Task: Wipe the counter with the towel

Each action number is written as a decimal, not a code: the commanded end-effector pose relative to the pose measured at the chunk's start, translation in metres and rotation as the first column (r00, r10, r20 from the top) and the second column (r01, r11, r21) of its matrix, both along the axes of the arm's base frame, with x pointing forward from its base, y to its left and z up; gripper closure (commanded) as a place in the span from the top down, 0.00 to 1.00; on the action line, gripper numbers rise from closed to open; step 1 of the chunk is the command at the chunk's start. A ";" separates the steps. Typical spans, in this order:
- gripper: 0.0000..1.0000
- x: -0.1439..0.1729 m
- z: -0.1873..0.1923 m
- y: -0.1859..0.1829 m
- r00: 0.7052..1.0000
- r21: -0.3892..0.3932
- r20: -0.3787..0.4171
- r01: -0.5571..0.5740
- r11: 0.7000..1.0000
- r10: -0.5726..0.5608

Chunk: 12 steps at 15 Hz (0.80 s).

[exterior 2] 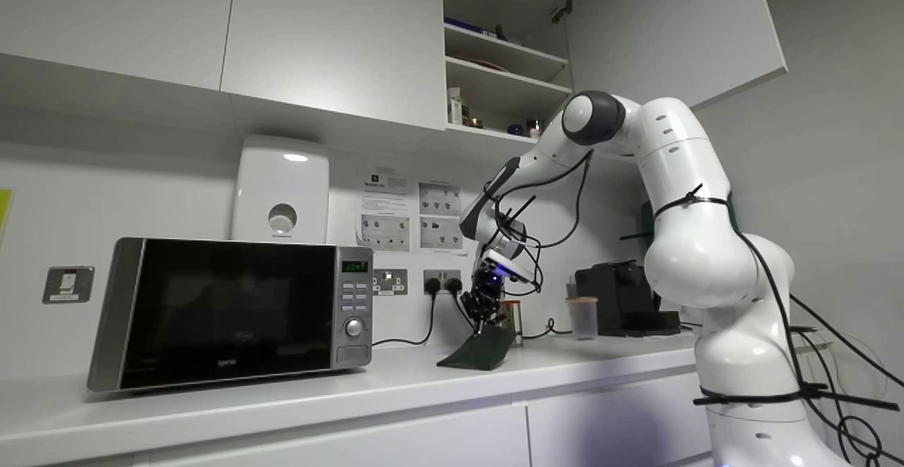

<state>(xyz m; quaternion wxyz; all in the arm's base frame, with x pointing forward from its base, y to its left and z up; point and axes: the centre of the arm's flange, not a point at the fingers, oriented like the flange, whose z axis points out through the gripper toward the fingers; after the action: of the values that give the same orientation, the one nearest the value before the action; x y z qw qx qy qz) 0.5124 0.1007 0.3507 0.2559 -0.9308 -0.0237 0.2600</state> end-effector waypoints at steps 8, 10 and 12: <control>0.30 -0.020 -0.013 -0.026 0.970 -0.205 0.117 0.235 0.950 -0.215; 0.45 -0.021 -0.013 -0.028 0.970 -0.238 0.130 0.233 0.943 -0.207; 0.60 -0.023 -0.012 -0.029 0.972 -0.275 0.137 0.223 0.935 -0.191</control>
<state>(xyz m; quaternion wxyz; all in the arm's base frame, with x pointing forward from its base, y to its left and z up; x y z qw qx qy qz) 0.5027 0.0716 0.3307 0.1734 -0.9613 0.0903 0.1942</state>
